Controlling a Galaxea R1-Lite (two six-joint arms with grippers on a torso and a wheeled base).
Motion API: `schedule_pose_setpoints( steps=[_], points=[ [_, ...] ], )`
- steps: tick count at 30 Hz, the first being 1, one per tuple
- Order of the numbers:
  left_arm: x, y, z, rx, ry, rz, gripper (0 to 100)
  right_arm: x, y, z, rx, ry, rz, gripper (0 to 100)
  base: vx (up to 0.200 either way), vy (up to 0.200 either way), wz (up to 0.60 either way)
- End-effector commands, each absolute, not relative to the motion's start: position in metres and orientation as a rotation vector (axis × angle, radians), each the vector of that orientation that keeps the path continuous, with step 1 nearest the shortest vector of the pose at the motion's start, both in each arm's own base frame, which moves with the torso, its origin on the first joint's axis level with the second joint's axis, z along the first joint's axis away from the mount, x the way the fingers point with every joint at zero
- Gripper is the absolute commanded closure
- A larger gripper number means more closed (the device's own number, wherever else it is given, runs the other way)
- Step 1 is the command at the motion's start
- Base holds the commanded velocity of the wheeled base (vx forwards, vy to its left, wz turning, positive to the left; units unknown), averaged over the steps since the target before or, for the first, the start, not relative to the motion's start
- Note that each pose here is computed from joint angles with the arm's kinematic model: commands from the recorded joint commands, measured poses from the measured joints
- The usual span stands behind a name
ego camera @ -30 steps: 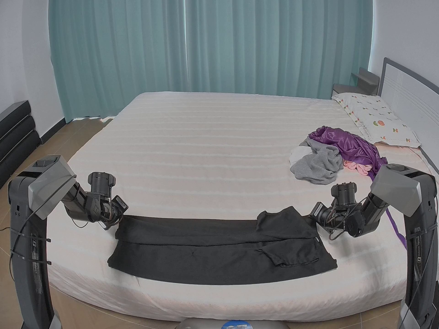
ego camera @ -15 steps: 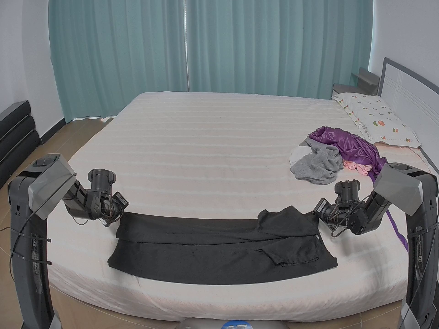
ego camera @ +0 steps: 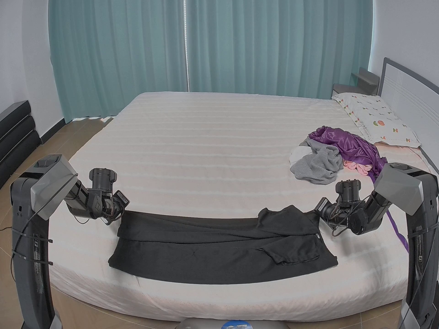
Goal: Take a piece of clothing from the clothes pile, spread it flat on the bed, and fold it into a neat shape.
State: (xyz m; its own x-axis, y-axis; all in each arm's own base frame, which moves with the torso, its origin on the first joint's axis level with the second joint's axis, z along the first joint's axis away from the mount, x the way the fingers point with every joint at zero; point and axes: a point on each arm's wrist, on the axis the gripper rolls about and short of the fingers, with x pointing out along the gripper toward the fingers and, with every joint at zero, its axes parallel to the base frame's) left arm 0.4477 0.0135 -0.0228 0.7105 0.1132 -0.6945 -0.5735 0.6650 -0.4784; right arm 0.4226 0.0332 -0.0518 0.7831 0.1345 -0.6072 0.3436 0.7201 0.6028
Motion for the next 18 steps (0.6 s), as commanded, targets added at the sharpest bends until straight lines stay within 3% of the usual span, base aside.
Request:
schedule_pose_setpoints(
  steps=[1,2,11,18],
  points=[
    [0.448,0.014,-0.022,-0.753,0.679,0.423,0,0.422,0.033,-0.052,0.772,0.680,-0.125,100,0.000,0.000,0.00],
    [0.448,0.014,-0.022,-0.753,0.679,0.423,0,0.422,0.033,-0.052,0.772,0.680,-0.125,0,0.000,0.000,0.00],
    [0.441,0.016,-0.019,-0.763,0.695,0.420,0,0.413,0.028,-0.036,0.812,0.668,-0.139,0,0.000,0.000,0.00],
    [0.397,0.018,0.017,-0.842,0.742,0.352,0,0.382,0.027,-0.014,0.907,0.708,-0.150,0,0.000,0.000,0.00]
  ],
)
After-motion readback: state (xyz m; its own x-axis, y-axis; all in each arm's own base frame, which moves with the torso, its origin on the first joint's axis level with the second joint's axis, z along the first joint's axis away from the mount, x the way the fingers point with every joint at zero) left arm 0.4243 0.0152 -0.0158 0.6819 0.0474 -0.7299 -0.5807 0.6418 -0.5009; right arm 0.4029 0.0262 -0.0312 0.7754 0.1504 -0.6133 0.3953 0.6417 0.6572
